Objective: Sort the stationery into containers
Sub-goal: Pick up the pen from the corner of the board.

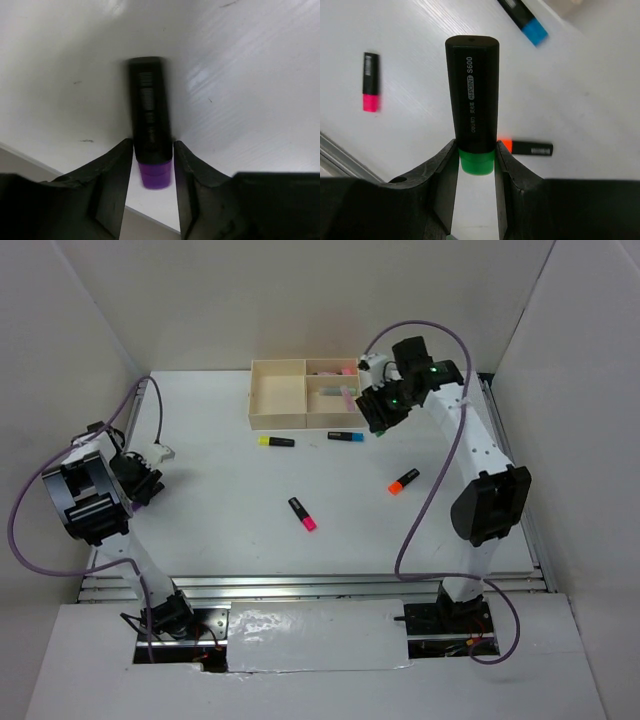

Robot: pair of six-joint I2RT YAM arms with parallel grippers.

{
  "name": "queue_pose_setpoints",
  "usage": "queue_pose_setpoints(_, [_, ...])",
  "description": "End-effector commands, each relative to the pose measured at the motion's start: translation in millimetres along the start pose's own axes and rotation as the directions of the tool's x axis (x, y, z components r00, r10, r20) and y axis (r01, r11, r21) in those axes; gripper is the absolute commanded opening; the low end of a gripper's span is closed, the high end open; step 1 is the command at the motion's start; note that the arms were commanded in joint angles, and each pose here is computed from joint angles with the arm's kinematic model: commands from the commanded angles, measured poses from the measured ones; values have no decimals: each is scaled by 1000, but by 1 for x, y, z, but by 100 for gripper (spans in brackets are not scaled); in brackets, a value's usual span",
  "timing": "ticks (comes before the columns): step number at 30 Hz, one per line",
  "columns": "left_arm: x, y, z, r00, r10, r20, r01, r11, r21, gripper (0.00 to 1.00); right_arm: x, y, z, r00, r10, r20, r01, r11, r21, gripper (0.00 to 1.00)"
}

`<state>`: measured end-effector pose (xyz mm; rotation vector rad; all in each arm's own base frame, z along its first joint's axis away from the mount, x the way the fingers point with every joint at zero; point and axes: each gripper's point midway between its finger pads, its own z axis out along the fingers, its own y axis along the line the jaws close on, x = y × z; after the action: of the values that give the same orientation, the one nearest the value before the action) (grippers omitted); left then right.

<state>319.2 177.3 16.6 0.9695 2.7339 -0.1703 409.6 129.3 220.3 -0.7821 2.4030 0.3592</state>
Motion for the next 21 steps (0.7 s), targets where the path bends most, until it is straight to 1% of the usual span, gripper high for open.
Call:
queue_pose_setpoints(1, [5,-14,28,1000,13,-10,-12,996,87,49,-35,23,4,993,-106,51,107,994,-7,0])
queue_pose_setpoints(2, [1,-16,27,1000,5,5,-6,995,104,46,-35,26,22,993,-114,27,115,993,-27,0])
queue_pose_setpoints(3, [0,-16,28,1000,2,10,-4,993,114,38,-51,28,20,989,-137,59,139,990,-19,0])
queue_pose_setpoints(4, [-2,-18,27,1000,1,19,-3,992,124,35,-59,32,24,986,-151,72,153,988,-23,0])
queue_pose_setpoints(5, [-5,-23,25,999,0,35,-5,989,145,31,-62,38,39,985,-164,61,167,985,-39,0])
queue_pose_setpoints(6, [-6,-26,25,999,2,44,-9,988,155,26,-76,41,38,979,-177,99,181,983,-33,0])
queue_pose_setpoints(7, [-9,-28,21,998,1,58,-10,987,161,23,-85,46,43,974,-189,128,196,980,-42,0])
queue_pose_setpoints(8, [-14,-33,21,996,-4,85,-12,984,179,20,-88,50,54,972,-196,129,204,978,-52,0])
queue_pose_setpoints(9, [-16,-37,19,995,-13,98,-6,981,193,17,-98,53,55,966,-205,156,215,975,-52,0])
queue_pose_setpoints(10, [-22,-38,13,993,-13,121,-10,982,187,15,-107,57,61,960,-209,188,223,973,-56,0])
queue_pose_setpoints(12, [-36,-43,3,982,-38,185,2,981,192,11,-116,67,76,952,-215,216,235,969,-71,0])
queue_pose_setpoints(13, [-42,-46,0,977,-41,207,0,981,194,9,-130,70,82,941,-209,266,234,970,-64,0])
queue_pose_setpoints(14, [-46,-50,-3,972,-53,227,6,979,202,8,-136,74,88,934,-210,287,237,970,-62,0])
queue_pose_setpoints(15, [-55,-52,-11,963,-52,265,1,981,192,5,-153,79,94,912,-217,348,247,968,-43,0])
queue_pose_setpoints(17, [-63,-60,-21,955,-49,293,-5,984,180,0,-165,85,109,903,-196,383,223,974,-27,0])
queue_pose_setpoints(18, [-69,-62,-22,950,-39,310,-16,984,175,0,-183,86,110,874,-197,444,224,975,-8,0])
queue_pose_setpoints(19, [-69,-67,-23,948,-46,314,-11,984,177,0,-186,86,120,874,-166,457,193,981,-12,0])
queue_pose_setpoints(20, [-72,-70,-25,946,-42,322,-17,984,176,0,-194,87,123,861,-157,484,184,983,-8,0])
queue_pose_setpoints(21, [-76,-74,-30,941,-32,338,-28,985,172,0,-210,93,122,824,-158,544,187,982,2,0])
